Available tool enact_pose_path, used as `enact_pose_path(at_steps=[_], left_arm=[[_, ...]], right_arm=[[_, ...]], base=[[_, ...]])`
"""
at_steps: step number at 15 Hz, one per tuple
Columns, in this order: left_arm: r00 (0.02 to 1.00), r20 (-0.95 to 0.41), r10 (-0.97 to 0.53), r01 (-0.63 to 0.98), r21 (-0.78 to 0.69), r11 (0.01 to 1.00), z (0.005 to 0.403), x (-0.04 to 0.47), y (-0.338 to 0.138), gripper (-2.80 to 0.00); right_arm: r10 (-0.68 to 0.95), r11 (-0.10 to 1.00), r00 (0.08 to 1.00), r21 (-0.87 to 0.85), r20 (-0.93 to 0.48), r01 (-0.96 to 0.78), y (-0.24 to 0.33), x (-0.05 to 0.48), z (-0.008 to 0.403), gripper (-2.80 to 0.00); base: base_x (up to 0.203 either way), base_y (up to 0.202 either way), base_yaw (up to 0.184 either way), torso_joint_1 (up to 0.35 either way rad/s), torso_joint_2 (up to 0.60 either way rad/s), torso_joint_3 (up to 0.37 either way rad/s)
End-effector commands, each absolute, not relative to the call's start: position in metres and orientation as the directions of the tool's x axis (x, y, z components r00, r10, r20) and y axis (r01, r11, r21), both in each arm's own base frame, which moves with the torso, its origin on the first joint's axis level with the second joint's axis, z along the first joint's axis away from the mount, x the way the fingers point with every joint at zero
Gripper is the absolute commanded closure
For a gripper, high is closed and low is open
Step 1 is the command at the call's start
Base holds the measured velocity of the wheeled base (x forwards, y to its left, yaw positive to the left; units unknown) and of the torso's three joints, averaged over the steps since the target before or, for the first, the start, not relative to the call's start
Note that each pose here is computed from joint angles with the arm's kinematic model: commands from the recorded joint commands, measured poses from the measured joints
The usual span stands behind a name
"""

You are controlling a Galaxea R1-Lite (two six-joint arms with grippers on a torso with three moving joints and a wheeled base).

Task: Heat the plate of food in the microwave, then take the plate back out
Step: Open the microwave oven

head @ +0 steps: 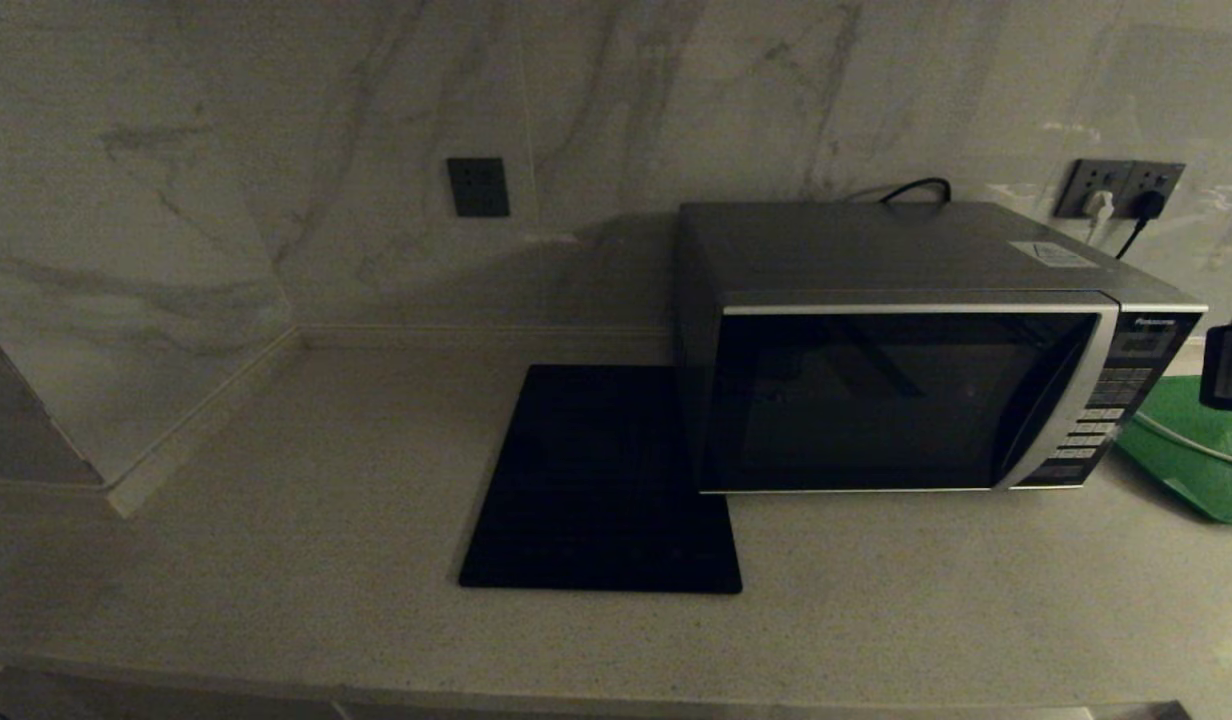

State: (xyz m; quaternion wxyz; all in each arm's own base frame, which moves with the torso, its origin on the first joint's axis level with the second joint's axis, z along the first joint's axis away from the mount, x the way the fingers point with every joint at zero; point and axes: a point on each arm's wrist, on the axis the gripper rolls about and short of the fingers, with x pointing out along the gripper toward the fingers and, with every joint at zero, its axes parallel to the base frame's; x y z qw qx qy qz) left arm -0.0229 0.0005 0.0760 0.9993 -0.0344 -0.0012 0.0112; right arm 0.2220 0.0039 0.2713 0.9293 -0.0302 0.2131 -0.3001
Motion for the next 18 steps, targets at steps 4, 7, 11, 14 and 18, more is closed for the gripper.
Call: enact_pose_path(at_steps=[4,7,11,14,18], left_arm=[[1.000,0.002,0.023,-0.023,-0.069,0.997,0.076,-0.023,0.001,0.00],[1.000,0.002,0.023,-0.023,-0.069,0.997,0.076,-0.023,0.001,0.00],[1.000,0.002,0.023,-0.023,-0.069,0.997,0.076,-0.023,0.001,0.00],[1.000,0.002,0.023,-0.023,-0.069,0.997,0.076,-0.023,0.001,0.00],[1.000,0.002,0.023,-0.023,-0.069,0.997,0.076,-0.023,0.001,0.00]], right_arm=[[-0.564,0.822,0.731,-0.179,-0.385,0.540,0.007,0.225,0.238,-2.80],[-0.564,0.823,0.768,-0.135,-0.305,0.551,0.008,0.236,0.220,-2.80],[-0.606,0.792,0.778,-0.029,-0.165,0.610,0.008,0.250,0.215,-2.80],[-0.612,0.786,0.771,-0.029,-0.173,0.618,0.008,0.248,0.207,-2.80],[-0.638,0.770,0.741,-0.150,-0.209,0.620,0.007,0.236,0.190,-2.80]], base=[[0.000,0.000,0.000,0.000,0.00,0.000],[0.000,0.000,0.000,0.000,0.00,0.000],[0.000,0.000,0.000,0.000,0.00,0.000],[0.000,0.000,0.000,0.000,0.00,0.000],[0.000,0.000,0.000,0.000,0.00,0.000]])
